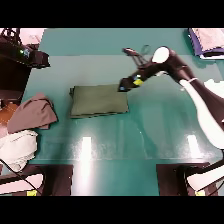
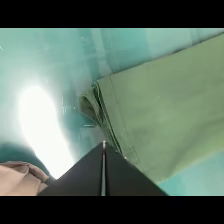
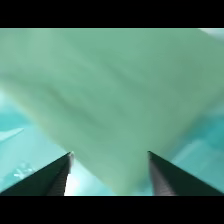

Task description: Fold the shirts.

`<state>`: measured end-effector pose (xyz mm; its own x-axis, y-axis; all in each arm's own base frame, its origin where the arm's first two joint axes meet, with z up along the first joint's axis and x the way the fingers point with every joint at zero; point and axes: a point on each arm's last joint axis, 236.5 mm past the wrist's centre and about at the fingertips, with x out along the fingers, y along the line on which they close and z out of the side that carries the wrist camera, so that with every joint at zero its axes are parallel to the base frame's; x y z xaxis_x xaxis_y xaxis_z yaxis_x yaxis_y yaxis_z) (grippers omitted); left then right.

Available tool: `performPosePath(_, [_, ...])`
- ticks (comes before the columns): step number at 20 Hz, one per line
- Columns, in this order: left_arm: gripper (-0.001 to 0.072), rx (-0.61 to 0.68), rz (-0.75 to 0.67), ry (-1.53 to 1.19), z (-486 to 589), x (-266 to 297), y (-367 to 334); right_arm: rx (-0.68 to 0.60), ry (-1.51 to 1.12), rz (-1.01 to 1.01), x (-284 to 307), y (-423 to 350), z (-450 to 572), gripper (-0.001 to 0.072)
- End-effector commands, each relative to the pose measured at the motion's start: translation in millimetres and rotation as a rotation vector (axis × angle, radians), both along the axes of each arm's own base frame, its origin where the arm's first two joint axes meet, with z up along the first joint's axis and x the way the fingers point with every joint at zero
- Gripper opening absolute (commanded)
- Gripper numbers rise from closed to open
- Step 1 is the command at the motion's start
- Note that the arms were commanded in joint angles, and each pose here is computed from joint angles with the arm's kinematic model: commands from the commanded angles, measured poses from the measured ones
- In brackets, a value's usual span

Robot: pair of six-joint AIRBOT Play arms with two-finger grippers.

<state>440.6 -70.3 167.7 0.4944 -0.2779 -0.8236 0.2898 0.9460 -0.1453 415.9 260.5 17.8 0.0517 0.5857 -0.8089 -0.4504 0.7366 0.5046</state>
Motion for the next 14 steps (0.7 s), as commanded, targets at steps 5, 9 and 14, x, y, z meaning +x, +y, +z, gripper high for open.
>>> performPosePath(5, [0.0027,-0.049,-0.014,0.028,-9.0,-3.6,-11.2,0.185,0.224,-0.373,14.8,-48.4,-56.5,0.0698])
performPosePath(9, [0.0027,-0.056,-0.017,0.028,-8.5,-3.8,-13.0,0.218,0.302,-0.320,8.4,-2.9,-80.6,0.0696])
performPosePath(14, [0.0027,-0.058,-0.018,0.029,-8.4,-4.1,-13.5,0.334,0.358,-0.234,-0.1,71.4,-87.0,0.0592])
